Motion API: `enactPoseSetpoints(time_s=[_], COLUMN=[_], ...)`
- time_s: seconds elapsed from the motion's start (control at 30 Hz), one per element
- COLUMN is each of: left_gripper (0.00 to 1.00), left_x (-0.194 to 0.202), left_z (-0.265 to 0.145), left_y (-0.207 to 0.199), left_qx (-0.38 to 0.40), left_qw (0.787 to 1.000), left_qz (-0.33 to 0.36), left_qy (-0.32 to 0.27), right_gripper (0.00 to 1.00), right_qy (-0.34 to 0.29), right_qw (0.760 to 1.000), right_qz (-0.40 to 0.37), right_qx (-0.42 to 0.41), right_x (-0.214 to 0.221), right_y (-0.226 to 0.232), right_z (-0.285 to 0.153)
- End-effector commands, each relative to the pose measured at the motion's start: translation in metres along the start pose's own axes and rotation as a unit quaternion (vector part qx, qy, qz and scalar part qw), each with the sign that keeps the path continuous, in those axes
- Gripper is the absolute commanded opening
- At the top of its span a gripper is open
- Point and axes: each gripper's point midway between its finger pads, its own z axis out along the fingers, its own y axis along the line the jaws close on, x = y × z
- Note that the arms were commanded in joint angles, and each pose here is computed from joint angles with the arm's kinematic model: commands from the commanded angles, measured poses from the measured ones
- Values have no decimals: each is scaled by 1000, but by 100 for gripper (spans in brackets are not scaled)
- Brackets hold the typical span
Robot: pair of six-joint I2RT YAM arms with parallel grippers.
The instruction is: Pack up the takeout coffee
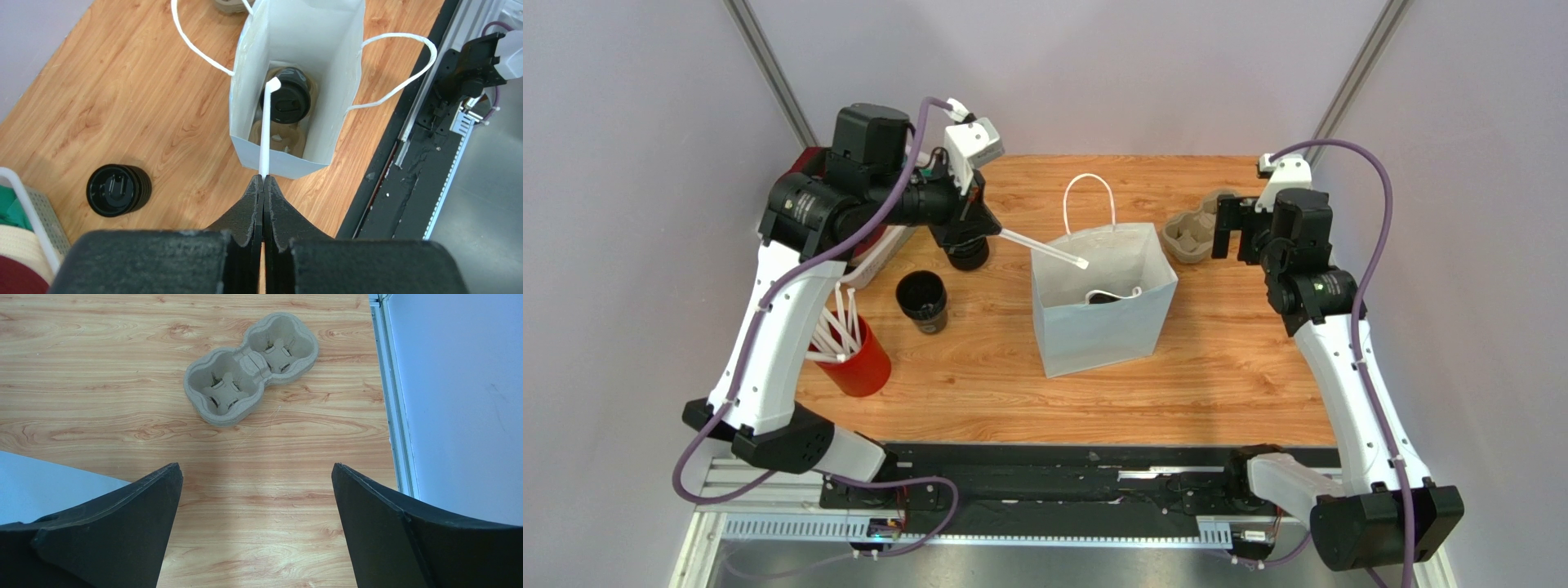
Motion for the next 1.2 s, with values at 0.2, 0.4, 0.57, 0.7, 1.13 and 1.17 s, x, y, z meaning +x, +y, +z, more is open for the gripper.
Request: enactPoseSetpoints(time_s=[0.2,0.4,0.57,0.7,1.13,1.17], left_gripper=[0,0,0,0,0,0], left_x=[8,19,23,25,43,45], left_z=[33,48,60,69,112,115], left_y=[4,6,7,2,-11,-11], left_qx=[-8,-17,-17,-4,34,36], left_qw=[998,995,994,994,988,987], left_qz=[33,40,42,44,43,43], left_qy=[53,85,98,103,144,147], right_gripper=[99,99,99,99,99,99], right_qy=[-25,-24,-25,-24,-28,-27], right_qw=[1000,1000,1000,1000,1000,1000], right_qz=[14,11,12,11,11,11], right_qx=[0,-3,-3,-4,-8,-10], right_x=[-12,-12,-12,-12,-13,-13], right_y=[-2,-1,-1,-1,0,1], right_z=[1,1,1,1,-1,0])
